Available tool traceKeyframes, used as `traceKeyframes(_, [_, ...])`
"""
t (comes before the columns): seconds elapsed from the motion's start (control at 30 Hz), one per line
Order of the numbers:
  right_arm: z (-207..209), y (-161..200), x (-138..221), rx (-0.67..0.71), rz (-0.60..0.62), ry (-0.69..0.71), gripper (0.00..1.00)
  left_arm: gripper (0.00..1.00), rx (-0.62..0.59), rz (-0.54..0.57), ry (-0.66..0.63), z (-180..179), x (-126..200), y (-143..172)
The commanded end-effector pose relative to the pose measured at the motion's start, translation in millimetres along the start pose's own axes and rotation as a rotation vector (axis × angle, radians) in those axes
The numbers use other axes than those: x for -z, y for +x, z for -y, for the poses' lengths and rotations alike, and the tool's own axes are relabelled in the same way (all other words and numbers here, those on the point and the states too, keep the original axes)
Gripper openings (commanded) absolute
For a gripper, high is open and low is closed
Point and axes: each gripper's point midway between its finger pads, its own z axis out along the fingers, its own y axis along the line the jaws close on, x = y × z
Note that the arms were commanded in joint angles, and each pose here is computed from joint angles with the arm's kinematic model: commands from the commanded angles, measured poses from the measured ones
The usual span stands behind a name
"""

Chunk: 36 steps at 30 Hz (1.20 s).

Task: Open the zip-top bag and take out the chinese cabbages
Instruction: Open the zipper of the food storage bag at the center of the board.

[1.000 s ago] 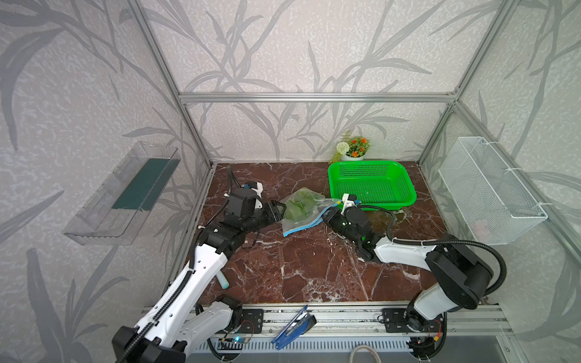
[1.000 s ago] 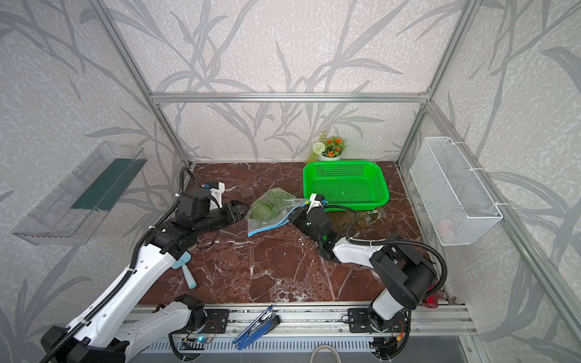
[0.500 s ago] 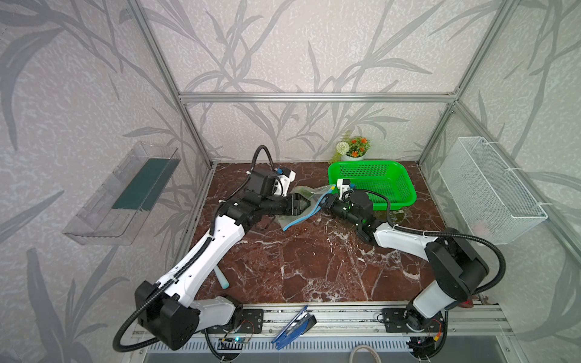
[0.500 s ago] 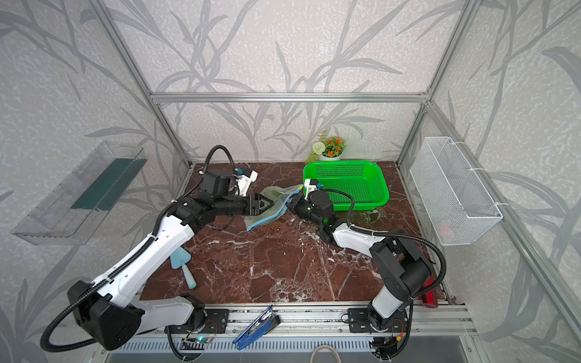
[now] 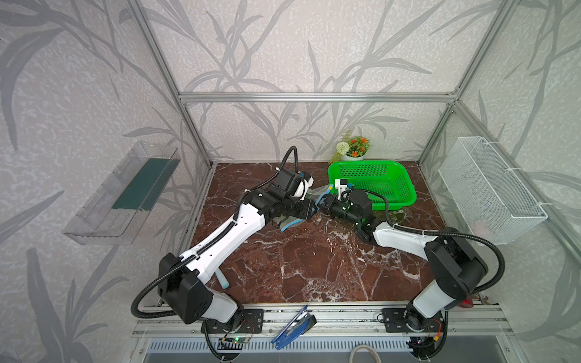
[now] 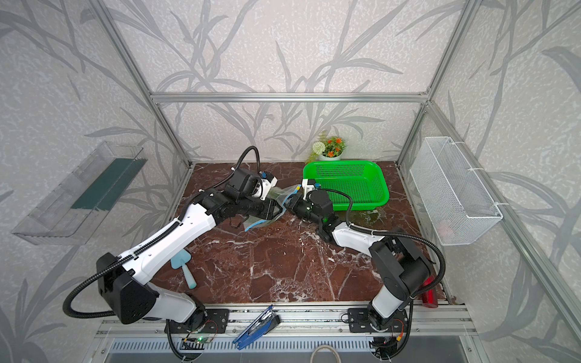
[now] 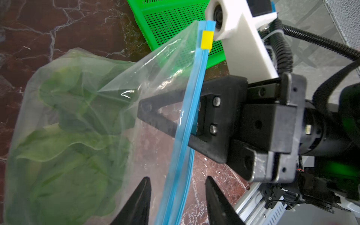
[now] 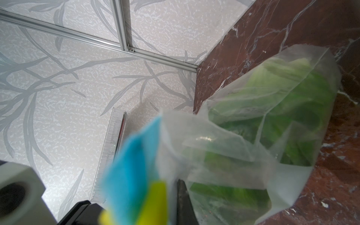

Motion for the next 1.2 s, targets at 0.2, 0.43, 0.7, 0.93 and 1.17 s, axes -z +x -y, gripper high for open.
traceKeyframes(0.2, [-21.9,-3.8,5.2,0.0,0.009,-0.074,0.0,0.44,-0.046,-0.035,-0.147,-15.0,-18.1,11.2])
traceKeyframes(0.43, [-20.1,-0.7,10.3,0.004,0.005,-0.063,0.0,0.39,-0.035,0.006,-0.248,-31.4,-15.8,1.4])
traceKeyframes(0.7, [-17.5,2.7,15.0,-0.007,0.002,-0.063,0.0,0.36,-0.018,0.063,-0.309,-41.7,-14.2,-7.5])
traceKeyframes(0.93, [-19.8,4.0,15.5,-0.016,0.0,-0.079,0.0,0.21,-0.014,0.093,-0.319,-43.7,-12.7,-10.6])
traceKeyframes(1.17, [-9.7,10.2,23.7,-0.017,-0.019,-0.036,0.0,0.0,0.003,0.108,-0.511,-71.4,11.3,-14.8])
